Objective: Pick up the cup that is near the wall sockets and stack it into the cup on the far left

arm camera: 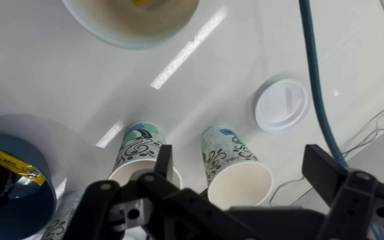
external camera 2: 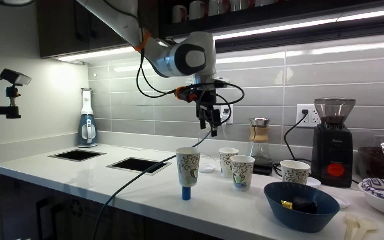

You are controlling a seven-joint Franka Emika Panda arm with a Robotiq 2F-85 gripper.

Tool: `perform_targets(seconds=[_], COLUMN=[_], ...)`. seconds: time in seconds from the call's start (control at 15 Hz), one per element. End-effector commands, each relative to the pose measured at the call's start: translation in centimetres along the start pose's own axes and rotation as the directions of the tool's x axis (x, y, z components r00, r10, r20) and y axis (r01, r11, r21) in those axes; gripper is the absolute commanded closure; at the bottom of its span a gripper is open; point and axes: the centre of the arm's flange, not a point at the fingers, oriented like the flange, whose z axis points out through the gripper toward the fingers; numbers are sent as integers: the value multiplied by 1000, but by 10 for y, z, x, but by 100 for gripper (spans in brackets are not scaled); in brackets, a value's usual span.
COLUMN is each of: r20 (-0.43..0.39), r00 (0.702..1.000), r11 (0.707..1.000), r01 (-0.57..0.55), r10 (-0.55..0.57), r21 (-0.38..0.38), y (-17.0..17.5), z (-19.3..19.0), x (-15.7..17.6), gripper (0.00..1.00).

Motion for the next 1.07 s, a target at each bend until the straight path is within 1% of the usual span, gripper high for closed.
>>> perform_targets(seconds=[0.0, 0.2, 0.33, 0.53, 0.67, 0.73, 0.8, 0.87, 0.93, 1.0], r20=[-28, -31, -25, -24, -43, -46, -48, -46, -50, -51], r00=[983, 947, 926, 906, 897, 891, 886, 881, 875, 872], r11=[984, 948, 927, 906, 898, 892, 887, 882, 877, 873], r01=[-180, -319, -376, -423, -441, -451, -462, -472, -481, -488], r10=[180, 318, 376, 423, 441, 451, 462, 472, 481, 487], r21=[-7, -10, -5, 7, 5, 2, 4, 6, 6, 6], y=[-7, -9, -9, -13, -15, -15, -15, -14, -13, -12], z=[24, 45, 58, 75, 84, 89, 92, 96, 99, 103], x=[35, 44, 50, 56, 63, 65, 68, 70, 72, 74], gripper=[0, 0, 0, 0, 0, 2, 7, 5, 11, 11])
